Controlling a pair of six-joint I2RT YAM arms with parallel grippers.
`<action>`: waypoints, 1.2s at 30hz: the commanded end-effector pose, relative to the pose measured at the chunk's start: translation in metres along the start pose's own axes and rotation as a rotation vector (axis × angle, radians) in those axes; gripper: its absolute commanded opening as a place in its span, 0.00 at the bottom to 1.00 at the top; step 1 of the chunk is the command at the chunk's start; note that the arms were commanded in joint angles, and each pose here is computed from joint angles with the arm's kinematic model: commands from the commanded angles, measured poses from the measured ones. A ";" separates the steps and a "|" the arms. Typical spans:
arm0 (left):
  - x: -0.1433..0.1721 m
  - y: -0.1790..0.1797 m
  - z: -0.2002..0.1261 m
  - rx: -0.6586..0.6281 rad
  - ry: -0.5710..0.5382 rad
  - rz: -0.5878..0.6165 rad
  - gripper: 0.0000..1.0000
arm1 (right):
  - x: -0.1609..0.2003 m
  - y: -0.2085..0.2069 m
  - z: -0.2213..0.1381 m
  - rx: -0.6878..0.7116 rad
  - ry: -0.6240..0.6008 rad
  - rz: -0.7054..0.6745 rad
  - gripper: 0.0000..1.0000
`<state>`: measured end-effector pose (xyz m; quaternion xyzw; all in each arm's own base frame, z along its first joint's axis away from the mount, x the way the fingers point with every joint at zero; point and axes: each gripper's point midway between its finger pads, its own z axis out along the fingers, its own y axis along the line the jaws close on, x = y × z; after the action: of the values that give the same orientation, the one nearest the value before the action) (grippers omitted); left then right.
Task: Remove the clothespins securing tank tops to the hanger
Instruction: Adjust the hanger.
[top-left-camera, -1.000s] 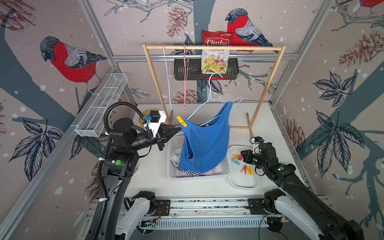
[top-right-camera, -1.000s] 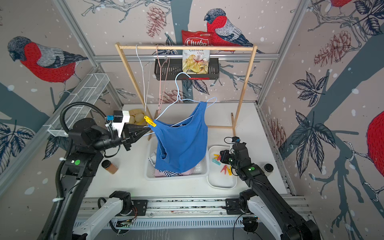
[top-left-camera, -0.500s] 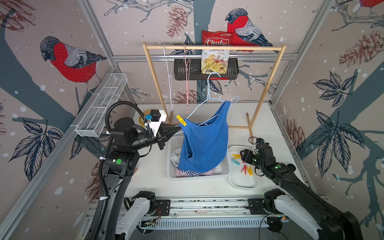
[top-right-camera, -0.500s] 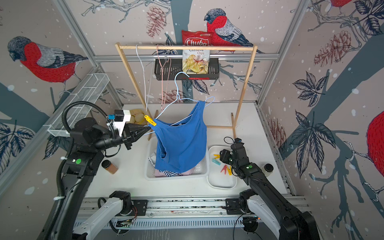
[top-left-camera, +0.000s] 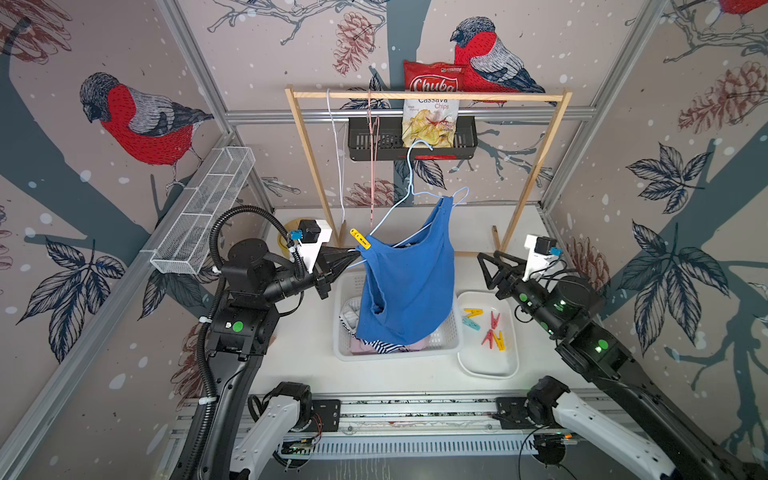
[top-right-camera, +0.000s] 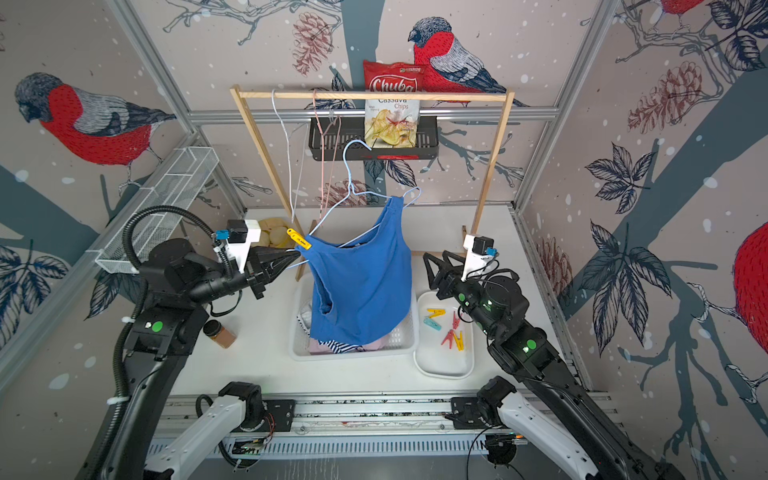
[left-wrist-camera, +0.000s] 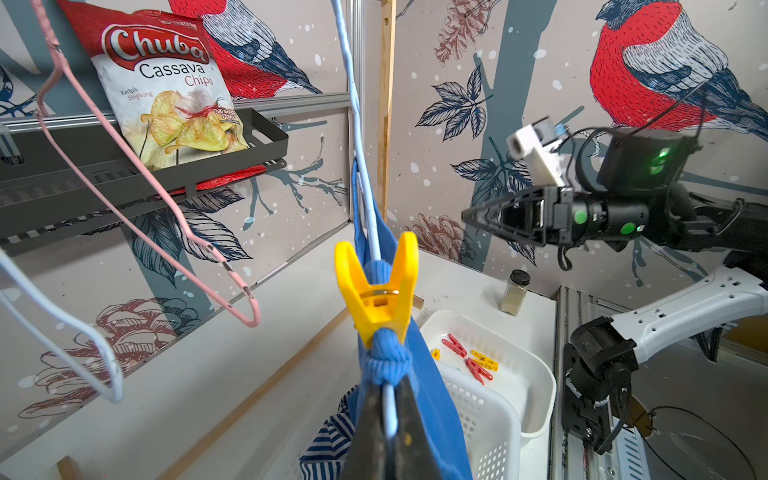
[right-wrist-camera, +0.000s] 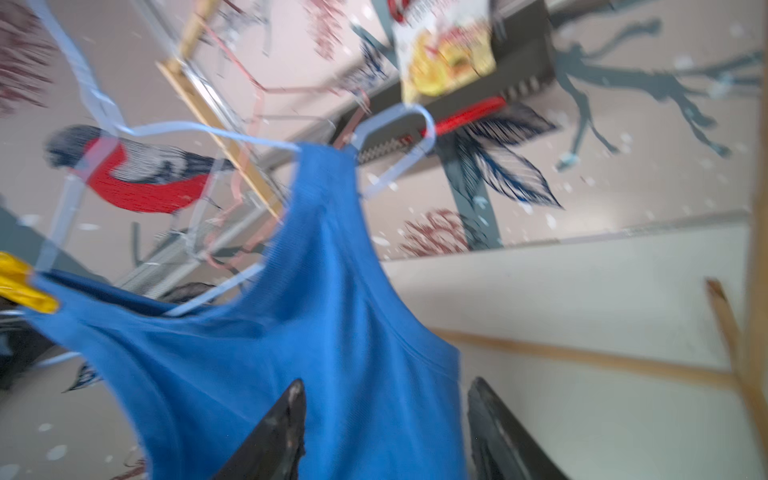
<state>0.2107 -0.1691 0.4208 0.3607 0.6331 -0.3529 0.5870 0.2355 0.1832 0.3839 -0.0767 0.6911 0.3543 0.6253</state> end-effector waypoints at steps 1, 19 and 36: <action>-0.016 -0.001 0.001 -0.016 -0.055 0.071 0.00 | -0.052 0.040 0.014 -0.048 -0.131 -0.119 0.64; -0.018 0.000 0.005 -0.069 -0.107 0.141 0.00 | -0.109 0.130 0.113 -0.103 -0.098 -0.265 0.70; -0.012 -0.013 0.008 -0.017 -0.086 0.154 0.00 | -0.096 0.146 0.136 -0.171 -0.057 -0.301 0.63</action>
<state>0.2070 -0.1831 0.4214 0.3760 0.6026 -0.3285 0.6226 0.2886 0.3313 0.5265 -0.2068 0.6366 0.3045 0.6777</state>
